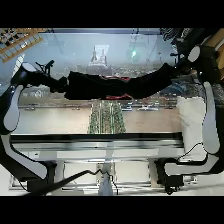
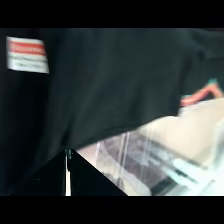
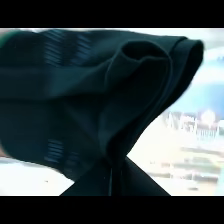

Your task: Fold the clothes and pants, and hang the long-sleeved shirts on hangers.

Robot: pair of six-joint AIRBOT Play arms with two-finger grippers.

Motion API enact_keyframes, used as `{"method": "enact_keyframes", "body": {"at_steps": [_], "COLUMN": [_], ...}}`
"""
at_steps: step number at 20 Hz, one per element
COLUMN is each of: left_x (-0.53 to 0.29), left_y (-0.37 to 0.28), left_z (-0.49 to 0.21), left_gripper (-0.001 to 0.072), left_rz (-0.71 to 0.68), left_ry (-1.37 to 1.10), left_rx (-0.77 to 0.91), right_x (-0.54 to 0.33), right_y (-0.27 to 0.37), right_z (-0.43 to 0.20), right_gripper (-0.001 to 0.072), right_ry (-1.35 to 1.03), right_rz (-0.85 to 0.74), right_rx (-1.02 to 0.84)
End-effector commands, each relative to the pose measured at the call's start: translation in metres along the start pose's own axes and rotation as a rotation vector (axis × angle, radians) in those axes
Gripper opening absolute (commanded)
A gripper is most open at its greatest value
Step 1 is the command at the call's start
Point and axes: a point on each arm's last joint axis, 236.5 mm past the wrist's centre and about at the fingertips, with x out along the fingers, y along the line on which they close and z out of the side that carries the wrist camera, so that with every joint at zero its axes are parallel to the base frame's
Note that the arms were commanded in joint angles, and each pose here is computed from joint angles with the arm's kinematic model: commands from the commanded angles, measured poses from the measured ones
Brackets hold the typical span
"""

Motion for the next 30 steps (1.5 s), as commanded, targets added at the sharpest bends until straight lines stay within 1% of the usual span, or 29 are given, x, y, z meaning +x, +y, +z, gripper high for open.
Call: {"method": "enact_keyframes", "body": {"at_steps": [1, 3, 5, 6, 9, 12, 14, 15, 16, 17, 18, 19, 21, 23, 25, 26, 28, 29, 30], "left_x": [0.032, 0.040, 0.035, 0.027, -0.021, -0.078, -0.106, -0.115, -0.120, -0.122, -0.124, -0.124, -0.124, -0.123, -0.122, -0.122, -0.121, -0.121, -0.121], "left_y": [-0.011, -0.007, -0.004, -0.003, -0.006, -0.003, 0.007, 0.012, 0.018, 0.023, 0.026, 0.027, 0.027, 0.025, 0.024, 0.023, 0.023, 0.022, 0.022], "left_z": [0.007, 0.013, 0.015, 0.016, 0.010, -0.003, 0.002, 0.004, 0.004, 0.005, 0.005, 0.006, 0.007, 0.006, 0.002, -0.001, -0.003, -0.003, -0.003], "left_gripper": [0.0009, 0.0009, 0.0009, 0.0009, 0.0009, 0.0010, 0.0009, 0.0009, 0.0009, 0.0010, 0.0009, 0.0009, 0.0009, 0.0010, 0.0010, 0.0010, 0.0010, 0.0010, 0.0010], "left_rz": [0.056, 0.065, 0.063, 0.060, 0.042, 0.028, 0.040, 0.045, 0.047, 0.048, 0.049, 0.050, 0.052, 0.050, 0.044, 0.041, 0.037, 0.038, 0.037], "left_ry": [-0.028, -0.050, -0.058, -0.062, -0.065, -0.078, -0.136, -0.156, -0.166, -0.171, -0.175, -0.178, -0.184, -0.176, -0.158, -0.148, -0.140, -0.139, -0.138], "left_rx": [0.050, 0.047, 0.037, 0.033, 0.088, 0.097, 0.088, 0.075, 0.063, 0.052, 0.045, 0.043, 0.044, 0.046, 0.046, 0.046, 0.047, 0.047, 0.047], "right_x": [-0.051, -0.055, -0.036, -0.020, 0.040, 0.071, 0.080, 0.088, 0.096, 0.101, 0.099, 0.092, 0.066, 0.050, 0.056, 0.062, 0.078, 0.086, 0.096], "right_y": [0.086, 0.165, 0.246, 0.280, 0.375, 0.445, 0.469, 0.471, 0.469, 0.465, 0.461, 0.454, 0.429, 0.372, 0.289, 0.256, 0.211, 0.200, 0.196], "right_z": [0.031, 0.058, 0.069, 0.068, 0.060, 0.055, 0.052, 0.045, 0.034, 0.020, 0.008, 0.002, 0.022, 0.048, 0.043, 0.029, -0.003, -0.014, -0.023], "right_gripper": [0.0007, 0.0007, 0.0007, 0.0007, 0.0007, 0.0007, 0.0009, 0.0036, 0.0188, 0.0311, 0.0408, 0.0442, 0.0442, 0.0441, 0.0442, 0.0442, 0.0445, 0.0493, 0.0526], "right_ry": [-0.153, -0.273, -0.341, -0.348, -0.324, -0.275, -0.248, -0.230, -0.191, -0.129, -0.075, -0.051, -0.104, -0.146, -0.040, 0.039, 0.177, 0.216, 0.247], "right_rz": [0.187, 0.323, 0.421, 0.457, 0.586, 0.725, 0.791, 0.792, 0.783, 0.777, 0.776, 0.774, 0.730, 0.597, 0.447, 0.413, 0.406, 0.425, 0.464], "right_rx": [-0.013, -0.014, -0.017, -0.018, -0.002, -0.045, -0.050, -0.052, -0.058, -0.086, -0.122, -0.173, -0.225, -0.201, -0.100, -0.058, 0.048, 0.103, 0.155]}}
